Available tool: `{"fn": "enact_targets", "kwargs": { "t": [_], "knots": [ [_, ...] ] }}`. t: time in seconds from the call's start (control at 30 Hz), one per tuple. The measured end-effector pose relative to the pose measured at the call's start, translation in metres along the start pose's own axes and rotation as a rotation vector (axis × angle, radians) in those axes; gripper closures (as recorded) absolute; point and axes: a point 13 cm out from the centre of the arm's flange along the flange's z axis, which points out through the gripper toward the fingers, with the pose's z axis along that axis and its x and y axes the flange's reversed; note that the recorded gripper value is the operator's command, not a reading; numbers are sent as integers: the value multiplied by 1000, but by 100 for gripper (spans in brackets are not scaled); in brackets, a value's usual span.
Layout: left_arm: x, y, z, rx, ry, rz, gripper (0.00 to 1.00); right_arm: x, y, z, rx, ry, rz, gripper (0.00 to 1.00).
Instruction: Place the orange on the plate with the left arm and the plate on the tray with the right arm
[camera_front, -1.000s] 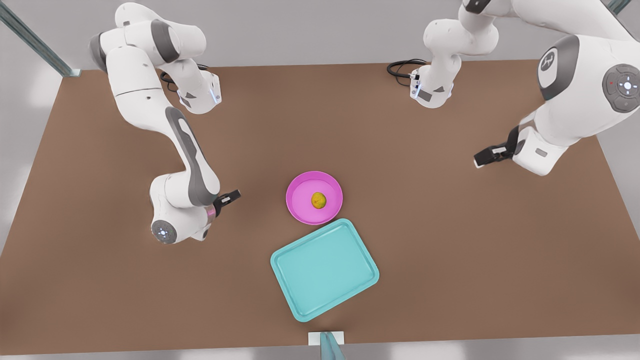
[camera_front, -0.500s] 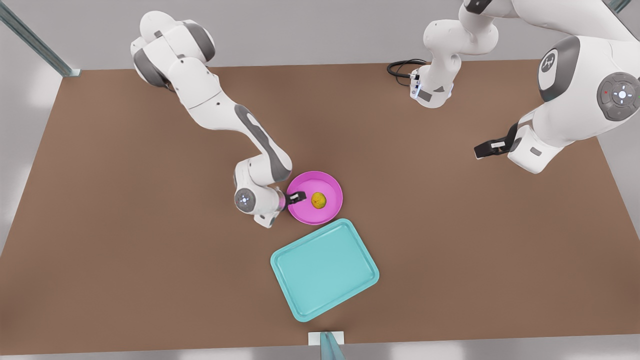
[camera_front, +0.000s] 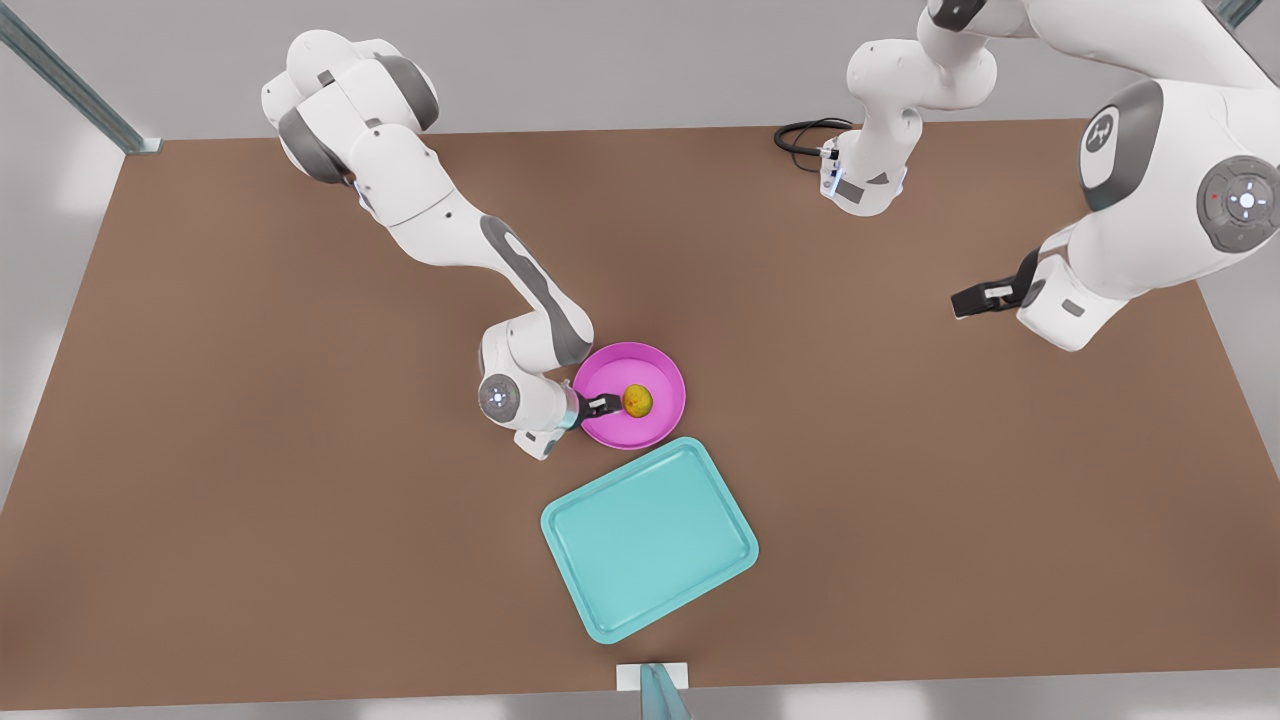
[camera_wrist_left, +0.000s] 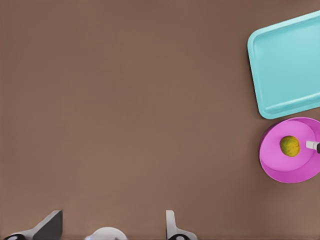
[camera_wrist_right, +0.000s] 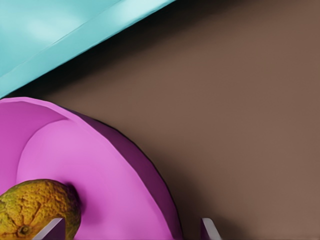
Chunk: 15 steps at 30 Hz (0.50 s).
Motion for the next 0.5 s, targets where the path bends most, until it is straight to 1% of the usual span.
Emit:
{"fn": "enact_targets", "kwargs": {
  "t": [0.07, 0.1, 0.17, 0.23, 0.27, 0.33, 0.43, 0.5],
  "knots": [
    [0, 1, 0, 2, 4, -2, 0, 1, -1, 2, 1, 4, -2, 0],
    [0, 2, 0, 1, 5, -5, 0, 1, -1, 2, 1, 5, -2, 21],
    [-1, 10, 1, 1, 13, -22, 0, 0, -1, 1, -7, 6, -6, 51],
    [3, 11, 3, 6, 33, -23, 0, 0, 1, 0, -20, 10, -13, 65],
    [5, 11, 3, 7, 41, -22, 0, 0, 1, 0, -24, 12, -17, 69],
    [7, 13, 5, 9, 54, -24, 0, 1, 2, -2, -25, 19, -27, 74],
    [8, 15, 7, 10, 68, -27, 0, 0, 2, -4, -20, 23, -37, 79],
    [9, 14, 7, 10, 73, -25, 0, 0, 2, -5, -19, 25, -40, 79]
  ]
}}
